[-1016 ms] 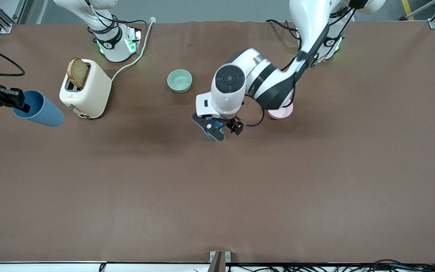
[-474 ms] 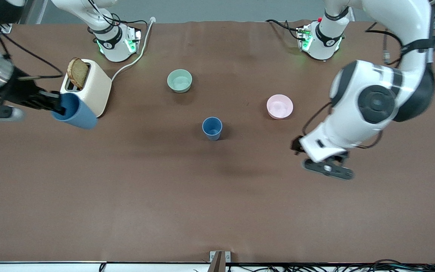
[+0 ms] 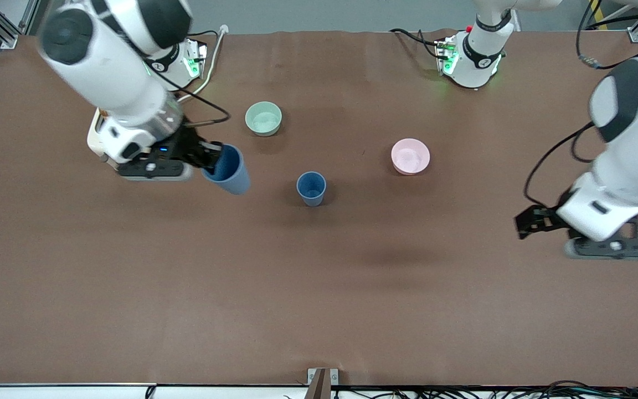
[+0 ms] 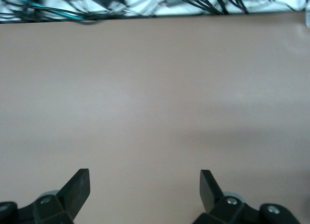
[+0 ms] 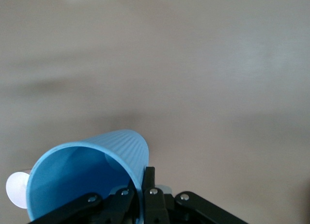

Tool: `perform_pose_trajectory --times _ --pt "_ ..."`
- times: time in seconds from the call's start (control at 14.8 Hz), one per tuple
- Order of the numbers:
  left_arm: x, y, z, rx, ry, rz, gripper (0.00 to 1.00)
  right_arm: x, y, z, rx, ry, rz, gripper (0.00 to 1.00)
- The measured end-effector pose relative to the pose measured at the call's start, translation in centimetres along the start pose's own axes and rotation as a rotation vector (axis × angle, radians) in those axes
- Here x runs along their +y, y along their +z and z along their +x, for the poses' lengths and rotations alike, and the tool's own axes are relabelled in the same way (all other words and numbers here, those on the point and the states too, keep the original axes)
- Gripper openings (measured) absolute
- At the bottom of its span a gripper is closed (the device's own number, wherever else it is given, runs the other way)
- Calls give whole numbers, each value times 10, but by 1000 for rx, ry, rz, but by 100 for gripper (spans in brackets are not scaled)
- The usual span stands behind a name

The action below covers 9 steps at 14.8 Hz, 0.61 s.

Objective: Stack blue cups with both arms
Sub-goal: 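Carry the cup over the center cup with the right gripper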

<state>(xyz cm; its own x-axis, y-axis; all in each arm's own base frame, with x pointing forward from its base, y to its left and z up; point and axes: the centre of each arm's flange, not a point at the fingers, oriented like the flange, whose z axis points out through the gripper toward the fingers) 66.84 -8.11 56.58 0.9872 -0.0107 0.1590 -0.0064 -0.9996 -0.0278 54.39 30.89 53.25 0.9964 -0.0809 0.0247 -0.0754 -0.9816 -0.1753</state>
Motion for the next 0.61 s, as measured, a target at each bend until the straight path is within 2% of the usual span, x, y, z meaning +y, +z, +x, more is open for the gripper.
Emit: perform_pose_trajectory --times 0.2,0.41,0.61 --pt "-51 -21 -2 24 -76 6 100 -44 47 -14 -6 -24 1 5" --pt "-86 -47 -20 -18 -138 -6 100 -69 92 -30 -52 -60 -30 5" --pt "-97 -82 -42 -30 -158 -10 100 -84 129 -42 -72 -46 -48 5"
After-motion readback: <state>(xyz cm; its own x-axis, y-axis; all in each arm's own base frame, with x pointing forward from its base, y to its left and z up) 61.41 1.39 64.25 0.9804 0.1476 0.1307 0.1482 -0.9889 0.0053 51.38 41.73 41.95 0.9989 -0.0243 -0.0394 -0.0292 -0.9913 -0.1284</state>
